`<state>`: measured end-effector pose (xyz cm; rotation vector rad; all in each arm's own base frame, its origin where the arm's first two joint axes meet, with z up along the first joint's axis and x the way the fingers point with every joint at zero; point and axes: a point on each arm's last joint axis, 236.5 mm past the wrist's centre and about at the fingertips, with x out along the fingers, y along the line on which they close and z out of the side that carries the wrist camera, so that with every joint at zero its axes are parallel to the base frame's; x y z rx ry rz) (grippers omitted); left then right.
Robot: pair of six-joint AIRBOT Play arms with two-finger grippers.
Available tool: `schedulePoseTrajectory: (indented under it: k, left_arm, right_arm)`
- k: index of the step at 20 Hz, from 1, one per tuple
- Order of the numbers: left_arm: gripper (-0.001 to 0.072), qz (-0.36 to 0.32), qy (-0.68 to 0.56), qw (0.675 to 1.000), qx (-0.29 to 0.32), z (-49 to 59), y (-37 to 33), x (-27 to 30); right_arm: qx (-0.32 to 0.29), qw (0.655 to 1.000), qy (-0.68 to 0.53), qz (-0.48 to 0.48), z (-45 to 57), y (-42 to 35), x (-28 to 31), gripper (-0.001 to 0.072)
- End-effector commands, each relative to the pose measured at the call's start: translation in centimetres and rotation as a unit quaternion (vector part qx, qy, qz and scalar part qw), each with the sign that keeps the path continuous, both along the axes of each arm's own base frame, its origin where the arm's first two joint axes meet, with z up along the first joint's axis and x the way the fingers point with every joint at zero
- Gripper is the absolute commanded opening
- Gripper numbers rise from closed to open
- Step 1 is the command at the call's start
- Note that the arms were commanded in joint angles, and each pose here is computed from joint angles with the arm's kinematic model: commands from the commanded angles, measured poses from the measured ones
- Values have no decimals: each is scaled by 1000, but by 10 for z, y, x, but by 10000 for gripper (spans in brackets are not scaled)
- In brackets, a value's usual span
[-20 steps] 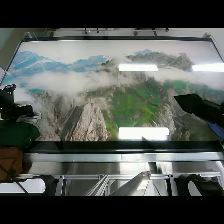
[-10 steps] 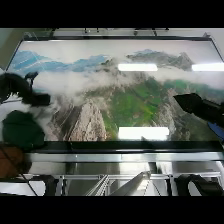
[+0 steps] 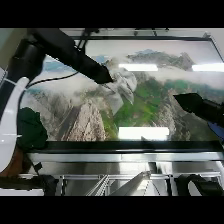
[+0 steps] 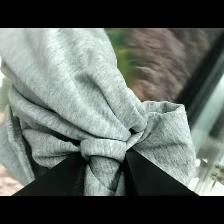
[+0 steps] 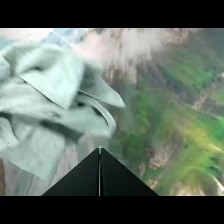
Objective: Fold the shirts.
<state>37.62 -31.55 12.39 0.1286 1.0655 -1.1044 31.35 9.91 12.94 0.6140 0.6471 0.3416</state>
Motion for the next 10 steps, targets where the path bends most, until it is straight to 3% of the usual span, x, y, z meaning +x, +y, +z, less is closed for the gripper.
schedulePoseTrajectory:
  k: [1,2,3,5,6,10]
  left_arm:
    - [24,-76,37,996,4,-27,-54,-40]
    - [26,-87,50,995,11,-41,-63,-46]
    - [153,-96,65,993,19,-56,-71,-52]
    - [626,-93,98,990,33,-79,-81,-60]
    - [704,-83,112,989,38,-85,-81,-60]
    - [704,-53,155,985,55,-71,-40,-54]
  right_arm:
    - [1,1000,1,1,0,1,0,19]
    - [1,1000,2,3,-1,1,-1,19]
    - [1,1000,4,5,-1,2,-2,19]
    - [2,1000,9,10,-3,4,-4,20]
    - [2,1000,9,11,-3,4,-4,19]
    - [18,999,23,16,-4,9,-7,21]
